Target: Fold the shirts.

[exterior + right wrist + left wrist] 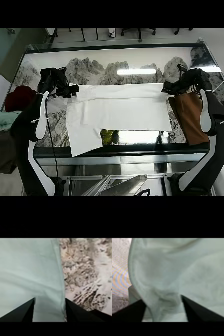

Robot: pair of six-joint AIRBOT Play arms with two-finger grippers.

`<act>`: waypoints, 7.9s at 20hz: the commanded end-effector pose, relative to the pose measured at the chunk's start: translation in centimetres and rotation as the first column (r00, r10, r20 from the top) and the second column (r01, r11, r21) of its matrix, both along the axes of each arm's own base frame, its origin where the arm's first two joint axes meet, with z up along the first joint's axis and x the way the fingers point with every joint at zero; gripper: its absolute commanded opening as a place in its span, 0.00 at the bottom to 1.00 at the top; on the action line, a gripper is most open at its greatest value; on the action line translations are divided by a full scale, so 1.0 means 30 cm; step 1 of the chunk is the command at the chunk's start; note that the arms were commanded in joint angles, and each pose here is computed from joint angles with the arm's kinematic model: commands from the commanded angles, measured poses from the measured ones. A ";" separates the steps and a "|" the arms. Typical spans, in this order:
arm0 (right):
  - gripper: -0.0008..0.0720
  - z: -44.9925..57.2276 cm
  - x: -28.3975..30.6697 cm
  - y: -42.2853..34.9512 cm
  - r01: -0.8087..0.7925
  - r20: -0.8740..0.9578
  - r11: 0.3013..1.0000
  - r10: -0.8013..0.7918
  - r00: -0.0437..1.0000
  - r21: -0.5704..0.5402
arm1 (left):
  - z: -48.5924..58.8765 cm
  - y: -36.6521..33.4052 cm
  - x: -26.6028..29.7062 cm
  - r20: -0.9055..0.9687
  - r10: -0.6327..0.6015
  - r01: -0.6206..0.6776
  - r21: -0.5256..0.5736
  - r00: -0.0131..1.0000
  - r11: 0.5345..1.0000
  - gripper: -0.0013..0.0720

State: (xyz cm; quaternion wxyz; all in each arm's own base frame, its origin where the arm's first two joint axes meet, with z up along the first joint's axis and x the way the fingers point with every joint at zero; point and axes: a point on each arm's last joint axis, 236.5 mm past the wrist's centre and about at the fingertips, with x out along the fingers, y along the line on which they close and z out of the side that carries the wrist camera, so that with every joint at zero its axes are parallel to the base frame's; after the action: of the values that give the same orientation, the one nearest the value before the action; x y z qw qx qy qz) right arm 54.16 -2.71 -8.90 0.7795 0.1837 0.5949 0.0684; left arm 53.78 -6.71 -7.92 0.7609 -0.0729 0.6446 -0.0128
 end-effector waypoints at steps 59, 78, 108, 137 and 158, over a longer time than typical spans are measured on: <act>0.61 -0.142 -0.905 0.199 0.079 -0.405 0.877 0.138 0.904 0.473 | 0.077 0.056 -0.965 -0.141 0.193 -0.233 -0.381 0.971 0.895 0.04; 0.04 0.205 -0.610 0.164 0.059 -0.024 0.931 -0.054 0.998 0.361 | 0.443 0.093 -0.866 0.184 0.211 -0.138 -0.345 0.960 0.928 0.04; 0.89 -0.067 -0.284 0.096 0.034 -0.118 0.957 0.001 0.993 0.289 | 0.552 0.013 -0.177 0.103 -0.007 0.046 -0.376 0.995 0.925 0.97; 0.04 0.956 -0.444 0.333 -0.356 0.387 0.908 0.253 0.887 0.223 | -0.061 -1.397 -0.568 0.115 -0.441 0.438 -0.477 0.890 0.762 0.04; 0.04 0.925 -0.426 0.912 -0.442 0.407 0.836 0.298 0.864 0.326 | 1.126 -0.293 -0.411 0.466 -0.165 0.318 -0.272 0.869 0.908 0.04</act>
State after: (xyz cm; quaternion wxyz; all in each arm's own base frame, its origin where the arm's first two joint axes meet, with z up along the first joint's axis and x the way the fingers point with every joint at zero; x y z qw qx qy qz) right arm 40.53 17.29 19.53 0.7834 0.2087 0.4725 0.3456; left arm 42.93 -23.13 20.01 0.8066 -0.1077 0.5013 -0.2940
